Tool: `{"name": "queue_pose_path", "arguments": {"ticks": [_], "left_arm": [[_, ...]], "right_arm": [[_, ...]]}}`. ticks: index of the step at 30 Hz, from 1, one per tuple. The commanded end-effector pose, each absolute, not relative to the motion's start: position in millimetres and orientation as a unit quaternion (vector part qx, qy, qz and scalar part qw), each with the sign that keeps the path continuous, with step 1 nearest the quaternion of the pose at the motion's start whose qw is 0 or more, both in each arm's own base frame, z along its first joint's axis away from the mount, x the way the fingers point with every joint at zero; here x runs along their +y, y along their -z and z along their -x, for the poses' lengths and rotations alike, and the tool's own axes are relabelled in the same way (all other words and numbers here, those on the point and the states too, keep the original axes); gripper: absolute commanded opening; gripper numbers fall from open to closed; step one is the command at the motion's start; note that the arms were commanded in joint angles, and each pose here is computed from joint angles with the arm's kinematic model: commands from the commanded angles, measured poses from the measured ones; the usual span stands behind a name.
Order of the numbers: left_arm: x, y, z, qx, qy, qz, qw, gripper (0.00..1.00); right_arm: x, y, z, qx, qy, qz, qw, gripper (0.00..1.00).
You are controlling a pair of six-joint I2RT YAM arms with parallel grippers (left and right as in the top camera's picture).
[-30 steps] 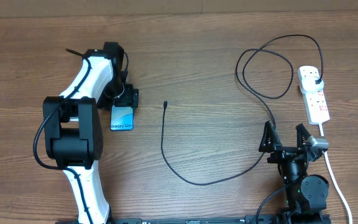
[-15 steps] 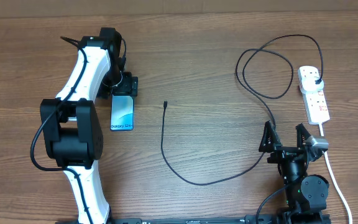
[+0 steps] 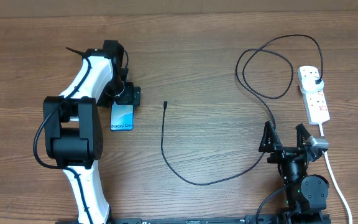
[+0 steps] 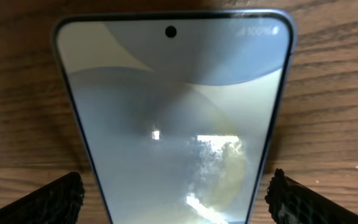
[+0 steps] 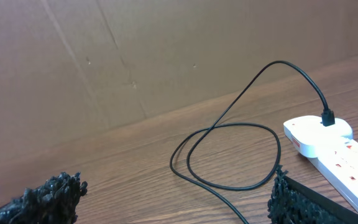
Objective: Plug charger to phone and switch on socket
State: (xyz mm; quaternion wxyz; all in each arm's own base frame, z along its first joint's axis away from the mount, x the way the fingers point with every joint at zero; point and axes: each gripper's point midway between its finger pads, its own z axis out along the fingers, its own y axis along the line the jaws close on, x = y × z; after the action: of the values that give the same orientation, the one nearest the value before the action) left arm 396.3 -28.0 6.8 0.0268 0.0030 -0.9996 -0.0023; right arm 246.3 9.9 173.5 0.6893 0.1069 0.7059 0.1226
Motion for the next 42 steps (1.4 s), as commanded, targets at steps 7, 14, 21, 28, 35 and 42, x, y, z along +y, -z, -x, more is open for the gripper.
{"name": "queue_pose_path", "arguments": {"ticks": [7,14,21,28,35,42], "left_arm": [[-30,22,-379,-0.999,-0.001,0.004,0.044,0.89],[-30,23,-379,-0.999,0.0,-0.004,0.043,0.86],[-31,23,-378,-0.999,-0.004,-0.009,0.046,0.82],[-32,10,-384,-0.999,-0.006,-0.009,0.044,0.82],[-34,-23,-401,-0.999,-0.007,-0.009,0.031,0.81],[-56,-49,-419,-0.997,-0.071,-0.01,0.007,0.82]], "right_arm": [[9,-172,-246,0.704,-0.119,-0.108,0.691,1.0],[9,-172,-246,0.704,-0.119,-0.108,0.691,1.0],[9,-172,-246,0.704,-0.119,-0.108,0.691,1.0],[9,-172,-246,0.704,-0.119,-0.108,0.691,1.0],[9,-172,-246,0.704,-0.119,-0.108,0.691,1.0],[9,-172,-246,0.704,-0.119,-0.108,0.691,1.0]]}}
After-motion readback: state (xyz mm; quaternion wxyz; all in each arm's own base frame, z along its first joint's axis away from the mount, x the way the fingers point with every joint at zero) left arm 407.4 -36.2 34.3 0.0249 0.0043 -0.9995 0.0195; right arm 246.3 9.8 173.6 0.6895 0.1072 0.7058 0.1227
